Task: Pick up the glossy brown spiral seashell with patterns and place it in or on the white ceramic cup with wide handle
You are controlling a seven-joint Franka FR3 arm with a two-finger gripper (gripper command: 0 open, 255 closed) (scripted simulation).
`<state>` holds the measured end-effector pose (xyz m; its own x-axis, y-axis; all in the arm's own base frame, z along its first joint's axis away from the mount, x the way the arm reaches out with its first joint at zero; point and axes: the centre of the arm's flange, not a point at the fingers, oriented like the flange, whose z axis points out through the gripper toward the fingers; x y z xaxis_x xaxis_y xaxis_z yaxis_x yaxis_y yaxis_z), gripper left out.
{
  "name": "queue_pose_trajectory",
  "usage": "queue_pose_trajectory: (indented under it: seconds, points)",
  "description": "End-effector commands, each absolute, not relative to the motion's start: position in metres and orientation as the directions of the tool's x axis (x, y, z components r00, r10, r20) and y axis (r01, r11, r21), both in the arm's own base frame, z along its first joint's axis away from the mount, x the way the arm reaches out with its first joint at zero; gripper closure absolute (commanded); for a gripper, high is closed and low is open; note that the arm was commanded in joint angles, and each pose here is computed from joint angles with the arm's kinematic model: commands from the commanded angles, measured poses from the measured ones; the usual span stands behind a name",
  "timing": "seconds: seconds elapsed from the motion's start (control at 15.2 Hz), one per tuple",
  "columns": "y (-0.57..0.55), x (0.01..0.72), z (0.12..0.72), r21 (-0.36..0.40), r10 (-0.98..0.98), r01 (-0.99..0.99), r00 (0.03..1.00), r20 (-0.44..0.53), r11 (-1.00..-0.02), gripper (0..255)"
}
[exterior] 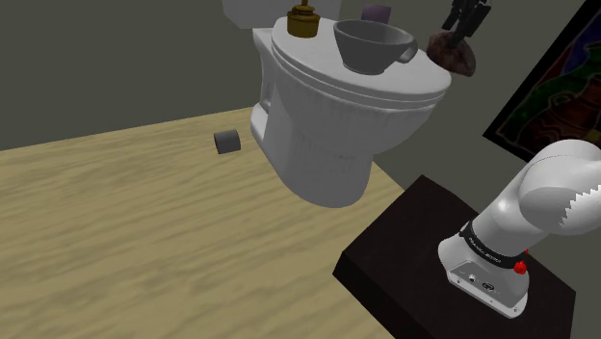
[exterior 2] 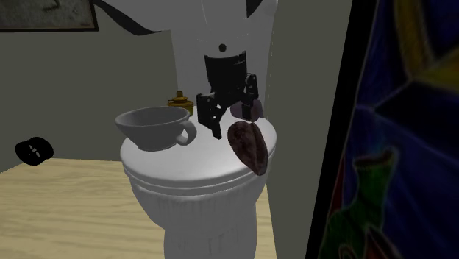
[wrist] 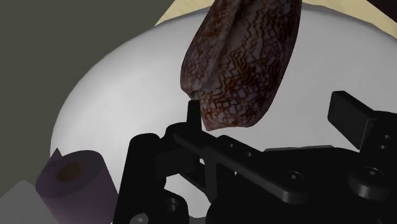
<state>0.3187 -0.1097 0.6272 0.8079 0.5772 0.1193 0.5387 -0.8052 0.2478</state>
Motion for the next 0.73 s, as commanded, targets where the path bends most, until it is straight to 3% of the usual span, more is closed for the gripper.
queue_pose_trajectory:
  seconds: [0.0,0.07,0.59,0.66]
  points:
    - [-0.11,0.306,0.606,0.135,0.562,0.557,0.827,0.0,-0.82,0]
    - [-0.105,0.302,0.602,0.137,0.561,0.556,0.828,-0.001,-0.82,255]
    - [-0.09,0.31,0.612,0.14,0.559,0.554,0.829,-0.005,-0.82,255]
    - [-0.09,0.328,0.644,0.296,0.584,0.524,0.793,0.173,-0.799,255]
